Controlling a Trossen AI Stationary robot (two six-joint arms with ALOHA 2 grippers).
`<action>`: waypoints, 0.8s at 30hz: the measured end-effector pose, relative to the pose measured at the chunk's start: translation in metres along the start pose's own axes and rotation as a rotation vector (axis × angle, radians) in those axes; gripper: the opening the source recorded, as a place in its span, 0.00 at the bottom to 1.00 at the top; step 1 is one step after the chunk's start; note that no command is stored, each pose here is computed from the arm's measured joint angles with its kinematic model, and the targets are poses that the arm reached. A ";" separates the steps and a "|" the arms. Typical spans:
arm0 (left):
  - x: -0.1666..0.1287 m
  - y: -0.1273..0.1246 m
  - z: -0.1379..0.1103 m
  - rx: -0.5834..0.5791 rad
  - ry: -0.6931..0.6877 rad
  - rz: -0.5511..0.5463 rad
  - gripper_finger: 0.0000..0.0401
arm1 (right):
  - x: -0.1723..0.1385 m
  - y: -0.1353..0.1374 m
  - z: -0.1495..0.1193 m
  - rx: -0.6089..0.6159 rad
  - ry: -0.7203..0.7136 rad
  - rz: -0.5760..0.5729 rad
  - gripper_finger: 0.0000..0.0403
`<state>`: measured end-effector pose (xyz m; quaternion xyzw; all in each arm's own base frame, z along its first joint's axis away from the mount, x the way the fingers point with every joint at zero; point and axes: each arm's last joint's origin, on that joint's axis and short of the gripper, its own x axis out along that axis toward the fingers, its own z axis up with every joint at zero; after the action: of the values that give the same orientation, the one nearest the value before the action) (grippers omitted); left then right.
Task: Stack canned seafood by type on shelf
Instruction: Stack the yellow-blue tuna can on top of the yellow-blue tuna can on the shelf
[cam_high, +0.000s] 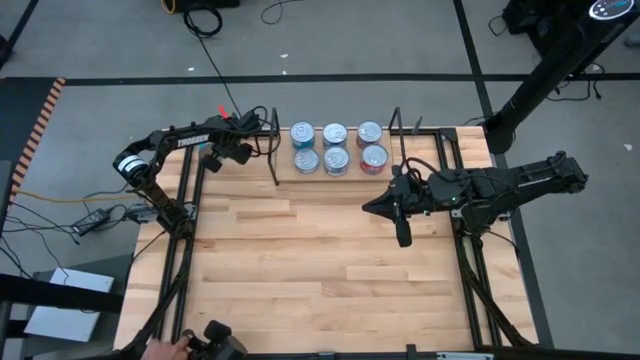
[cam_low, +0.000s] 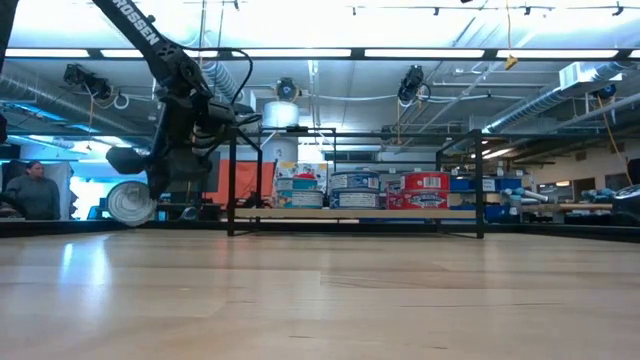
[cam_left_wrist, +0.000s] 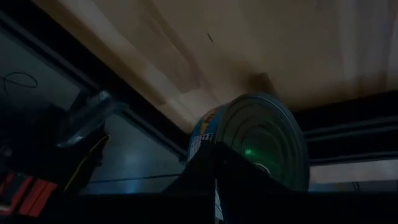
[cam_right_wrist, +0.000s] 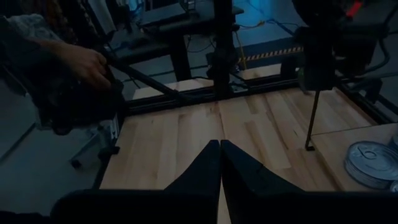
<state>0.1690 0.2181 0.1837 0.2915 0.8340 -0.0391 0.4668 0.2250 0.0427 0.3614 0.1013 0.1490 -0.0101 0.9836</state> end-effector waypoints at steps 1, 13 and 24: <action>-0.001 0.000 0.000 0.001 0.000 -0.005 0.01 | 0.000 0.000 0.000 0.001 -0.004 0.001 0.06; -0.016 -0.017 0.017 -0.077 -0.052 -0.103 0.00 | 0.000 0.000 0.001 0.003 -0.013 0.004 0.06; -0.051 -0.044 0.029 -0.394 -0.216 -0.264 0.00 | 0.000 0.001 0.001 -0.021 -0.012 0.013 0.06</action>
<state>0.1880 0.1495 0.1995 0.0779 0.8018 0.0327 0.5916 0.2254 0.0431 0.3628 0.0917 0.1424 -0.0025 0.9855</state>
